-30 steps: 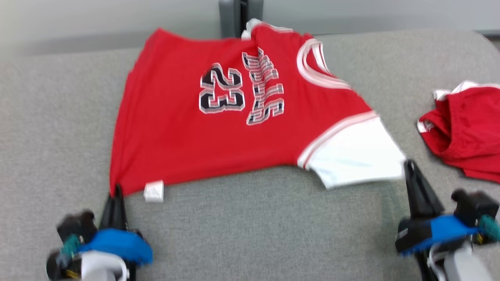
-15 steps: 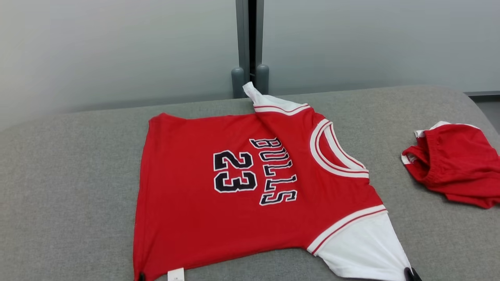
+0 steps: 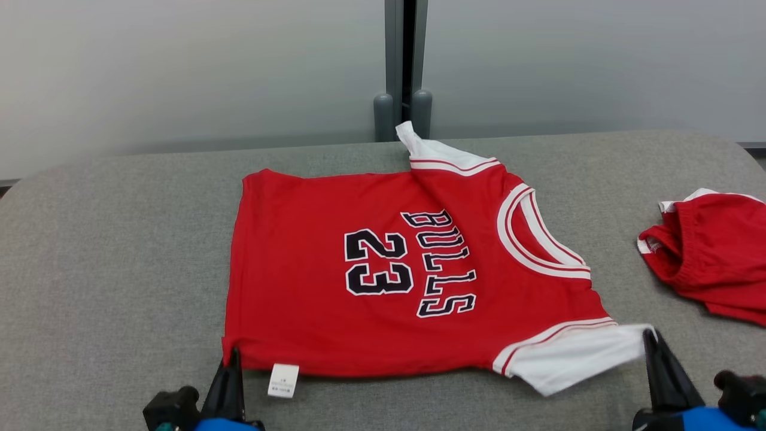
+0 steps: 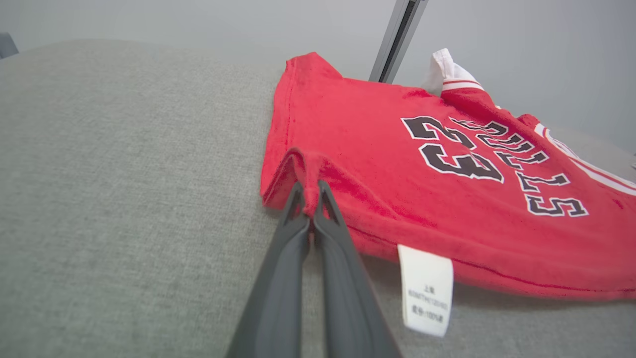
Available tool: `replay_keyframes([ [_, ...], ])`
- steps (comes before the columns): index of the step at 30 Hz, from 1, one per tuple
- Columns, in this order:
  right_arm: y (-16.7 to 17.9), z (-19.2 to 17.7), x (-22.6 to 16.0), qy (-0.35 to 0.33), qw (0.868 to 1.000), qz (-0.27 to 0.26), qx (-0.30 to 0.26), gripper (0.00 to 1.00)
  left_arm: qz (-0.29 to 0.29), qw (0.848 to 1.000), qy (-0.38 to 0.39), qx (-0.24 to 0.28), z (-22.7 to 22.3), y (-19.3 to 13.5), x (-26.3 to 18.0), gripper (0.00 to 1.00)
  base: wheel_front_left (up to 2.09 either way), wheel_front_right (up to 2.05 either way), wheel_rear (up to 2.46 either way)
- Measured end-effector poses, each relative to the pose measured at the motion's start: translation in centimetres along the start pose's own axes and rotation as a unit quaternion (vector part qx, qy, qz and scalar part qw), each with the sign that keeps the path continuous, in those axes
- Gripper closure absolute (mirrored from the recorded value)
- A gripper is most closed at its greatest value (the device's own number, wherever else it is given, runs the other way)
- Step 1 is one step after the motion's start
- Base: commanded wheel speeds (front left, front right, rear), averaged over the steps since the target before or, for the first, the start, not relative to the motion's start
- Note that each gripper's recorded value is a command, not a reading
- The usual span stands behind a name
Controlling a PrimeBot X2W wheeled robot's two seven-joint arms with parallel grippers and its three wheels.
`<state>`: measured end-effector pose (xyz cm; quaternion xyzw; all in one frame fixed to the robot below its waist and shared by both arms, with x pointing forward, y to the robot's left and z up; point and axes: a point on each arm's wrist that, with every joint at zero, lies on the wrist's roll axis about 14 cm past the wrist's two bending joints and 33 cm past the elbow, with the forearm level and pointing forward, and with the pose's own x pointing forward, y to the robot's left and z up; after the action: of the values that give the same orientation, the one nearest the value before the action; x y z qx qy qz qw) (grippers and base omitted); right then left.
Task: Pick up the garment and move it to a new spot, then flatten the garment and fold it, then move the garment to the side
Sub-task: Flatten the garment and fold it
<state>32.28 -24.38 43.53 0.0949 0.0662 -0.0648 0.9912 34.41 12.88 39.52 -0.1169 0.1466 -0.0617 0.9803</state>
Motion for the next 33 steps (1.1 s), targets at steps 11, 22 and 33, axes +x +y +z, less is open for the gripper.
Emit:
replay_keyframes([
  [11,1.6,5.4,8.0,-0.058,0.998,0.03,-0.016,1.0,-0.017,0.999,-0.04,0.02,4.2,-0.9,5.9,1.0,0.0,0.0,0.0],
  [22,2.5,6.1,13.7,-0.045,0.996,0.038,-0.061,1.0,-0.008,0.999,-0.021,0.04,4.3,-0.2,10.3,1.0,0.0,0.0,0.0],
  [33,2.6,6.6,16.0,-0.049,0.996,0.029,-0.075,0.0,0.011,0.999,-0.019,0.047,4.4,0.9,12.0,0.0,0.0,0.0,0.0],
])
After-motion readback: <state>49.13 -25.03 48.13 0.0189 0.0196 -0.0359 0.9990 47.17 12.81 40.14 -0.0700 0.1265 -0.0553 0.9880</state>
